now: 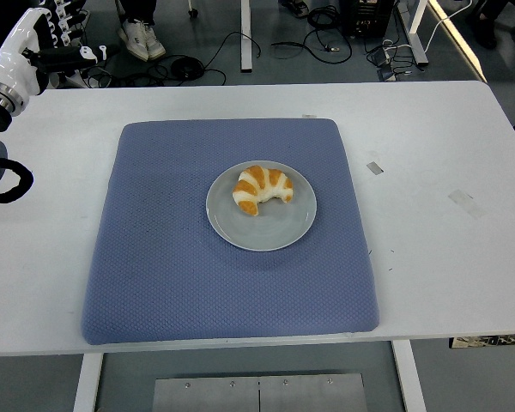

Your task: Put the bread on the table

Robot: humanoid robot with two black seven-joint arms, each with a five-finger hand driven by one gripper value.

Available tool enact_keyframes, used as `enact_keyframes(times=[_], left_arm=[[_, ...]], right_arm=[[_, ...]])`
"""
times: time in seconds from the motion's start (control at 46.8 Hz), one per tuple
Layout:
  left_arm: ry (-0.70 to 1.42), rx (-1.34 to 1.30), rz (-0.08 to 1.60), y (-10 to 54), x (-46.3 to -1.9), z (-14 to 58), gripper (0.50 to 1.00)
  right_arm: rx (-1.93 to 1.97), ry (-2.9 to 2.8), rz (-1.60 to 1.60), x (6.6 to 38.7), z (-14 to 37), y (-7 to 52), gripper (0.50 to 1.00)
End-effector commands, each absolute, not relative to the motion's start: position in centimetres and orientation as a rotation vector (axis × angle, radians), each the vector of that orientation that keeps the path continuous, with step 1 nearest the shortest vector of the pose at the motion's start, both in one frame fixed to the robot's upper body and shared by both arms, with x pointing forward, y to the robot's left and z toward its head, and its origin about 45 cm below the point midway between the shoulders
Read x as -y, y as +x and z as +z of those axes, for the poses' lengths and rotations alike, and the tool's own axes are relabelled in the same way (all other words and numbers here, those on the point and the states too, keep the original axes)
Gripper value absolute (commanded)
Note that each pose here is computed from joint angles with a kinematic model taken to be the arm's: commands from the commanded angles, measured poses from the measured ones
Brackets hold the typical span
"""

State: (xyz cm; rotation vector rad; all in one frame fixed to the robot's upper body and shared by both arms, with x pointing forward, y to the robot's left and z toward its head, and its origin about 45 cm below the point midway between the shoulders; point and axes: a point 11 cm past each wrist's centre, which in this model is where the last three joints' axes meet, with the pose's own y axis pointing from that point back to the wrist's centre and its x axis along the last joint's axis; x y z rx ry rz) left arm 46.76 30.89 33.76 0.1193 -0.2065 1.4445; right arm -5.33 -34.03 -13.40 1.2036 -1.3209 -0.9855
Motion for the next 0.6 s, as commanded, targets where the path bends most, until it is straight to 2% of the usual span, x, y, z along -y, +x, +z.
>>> enact_keyframes(times=[0.0,0.577], left_arm=[[0.120,0.206,1.443,46.75,-30.81,33.67,0.978],[0.162,0.171,1.430,47.02,-30.19,33.69,0.986]], right_arm=[[1.321,1.203,-0.986,34.03,-13.40,-5.33,1.000],[1.321,1.203,-0.986,34.03,-13.40,-5.33,1.000]])
